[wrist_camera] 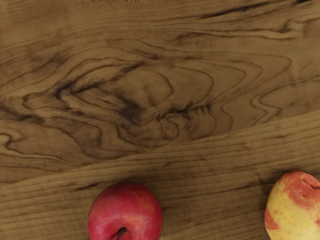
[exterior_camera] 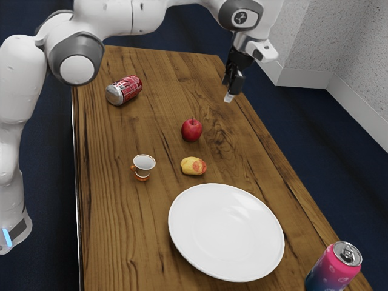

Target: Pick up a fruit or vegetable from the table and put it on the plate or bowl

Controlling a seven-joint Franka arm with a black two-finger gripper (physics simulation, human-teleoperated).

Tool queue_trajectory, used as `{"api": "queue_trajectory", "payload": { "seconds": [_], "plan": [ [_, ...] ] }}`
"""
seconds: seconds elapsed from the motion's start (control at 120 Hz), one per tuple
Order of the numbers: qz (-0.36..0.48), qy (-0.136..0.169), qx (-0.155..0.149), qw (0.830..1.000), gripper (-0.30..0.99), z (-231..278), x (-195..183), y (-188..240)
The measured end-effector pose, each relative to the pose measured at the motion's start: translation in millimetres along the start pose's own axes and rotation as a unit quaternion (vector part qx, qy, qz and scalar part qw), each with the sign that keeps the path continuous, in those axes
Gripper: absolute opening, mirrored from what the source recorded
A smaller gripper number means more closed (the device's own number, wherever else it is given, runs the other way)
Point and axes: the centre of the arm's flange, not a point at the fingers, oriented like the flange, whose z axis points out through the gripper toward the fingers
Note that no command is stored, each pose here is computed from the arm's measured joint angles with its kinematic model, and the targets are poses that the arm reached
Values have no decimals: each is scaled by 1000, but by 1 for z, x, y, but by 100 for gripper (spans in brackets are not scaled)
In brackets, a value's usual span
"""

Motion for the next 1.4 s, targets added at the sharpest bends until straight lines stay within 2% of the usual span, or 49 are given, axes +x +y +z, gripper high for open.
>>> {"api": "queue_trajectory", "payload": {
  "seconds": [0.067, 0.133, 0.192, 0.325, 0.467, 0.575, 0.717, 0.883, 1.067, 1.4],
  "plan": [
    [12, 5, 5, 1000, 69, 3, -2, -16],
    [3, 12, -6, 1000, 69, 15, -10, -56],
    [10, 21, -11, 1000, 69, 18, -13, -71],
    [50, 41, -30, 997, 69, 21, -9, -71],
    [87, 47, -55, 994, 69, 44, -5, -67],
    [105, 48, -66, 991, 69, 62, -25, -60],
    [130, 57, -56, 988, 69, 76, -39, -52],
    [156, 42, -32, 986, 69, 101, -41, -50],
    [171, 44, -13, 984, 69, 105, -68, -46],
    [198, 34, -8, 979, 69, 147, -56, -33]
  ]
}}
